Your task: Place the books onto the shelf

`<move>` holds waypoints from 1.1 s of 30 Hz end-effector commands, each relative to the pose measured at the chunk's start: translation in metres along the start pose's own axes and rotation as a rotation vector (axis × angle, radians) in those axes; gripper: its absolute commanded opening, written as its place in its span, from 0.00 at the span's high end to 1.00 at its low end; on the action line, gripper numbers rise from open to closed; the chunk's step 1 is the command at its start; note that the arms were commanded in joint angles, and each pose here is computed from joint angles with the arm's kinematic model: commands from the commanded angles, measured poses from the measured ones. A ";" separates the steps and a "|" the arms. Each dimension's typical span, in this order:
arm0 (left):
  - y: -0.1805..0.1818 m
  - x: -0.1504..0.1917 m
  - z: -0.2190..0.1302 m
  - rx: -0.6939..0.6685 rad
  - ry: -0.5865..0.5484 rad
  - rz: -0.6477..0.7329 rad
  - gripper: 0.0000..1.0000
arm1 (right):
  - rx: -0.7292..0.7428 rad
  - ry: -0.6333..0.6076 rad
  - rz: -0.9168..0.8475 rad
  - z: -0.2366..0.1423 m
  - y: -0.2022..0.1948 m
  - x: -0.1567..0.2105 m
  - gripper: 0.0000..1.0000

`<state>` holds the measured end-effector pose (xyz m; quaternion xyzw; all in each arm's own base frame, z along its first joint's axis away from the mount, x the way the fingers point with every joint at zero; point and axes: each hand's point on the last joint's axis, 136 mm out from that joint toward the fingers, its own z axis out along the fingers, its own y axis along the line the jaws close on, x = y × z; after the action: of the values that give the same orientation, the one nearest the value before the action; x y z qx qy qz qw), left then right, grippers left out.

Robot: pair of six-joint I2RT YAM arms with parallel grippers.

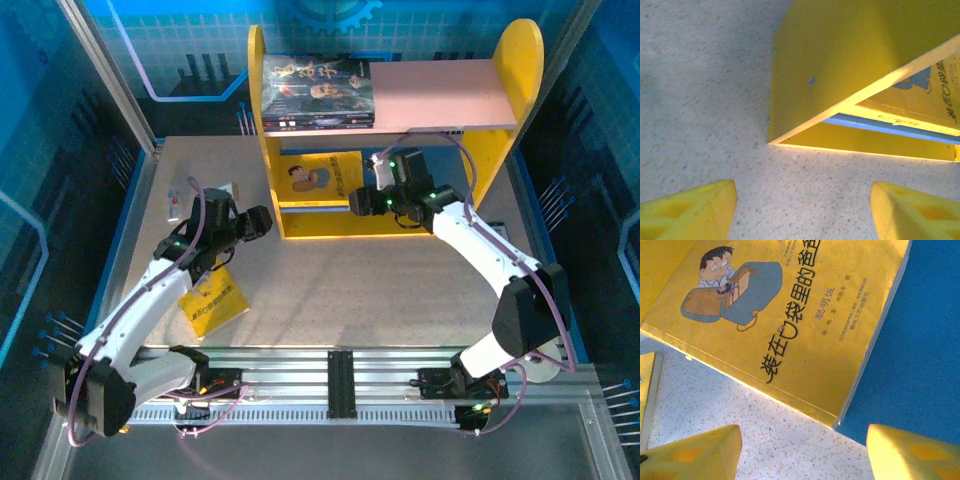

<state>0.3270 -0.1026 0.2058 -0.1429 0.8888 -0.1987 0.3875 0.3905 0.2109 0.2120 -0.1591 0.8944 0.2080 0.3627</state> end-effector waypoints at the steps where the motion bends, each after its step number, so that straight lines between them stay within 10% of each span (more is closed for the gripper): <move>1: 0.035 0.020 -0.010 -0.125 0.025 -0.048 0.26 | -0.053 -0.050 -0.003 -0.017 0.010 -0.008 0.32; 14: 0.088 0.070 -0.013 -0.290 0.078 -0.247 0.23 | -0.168 -0.019 -0.018 -0.017 0.058 0.030 0.32; 33: 0.140 0.118 -0.052 -0.466 0.065 -0.466 0.22 | -0.489 0.280 -0.170 0.070 0.256 0.159 0.35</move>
<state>0.2149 -0.0292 0.1034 -0.3923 0.8731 -0.1055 0.2695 0.2140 0.4148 0.1086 -0.3403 0.8560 0.3350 0.1982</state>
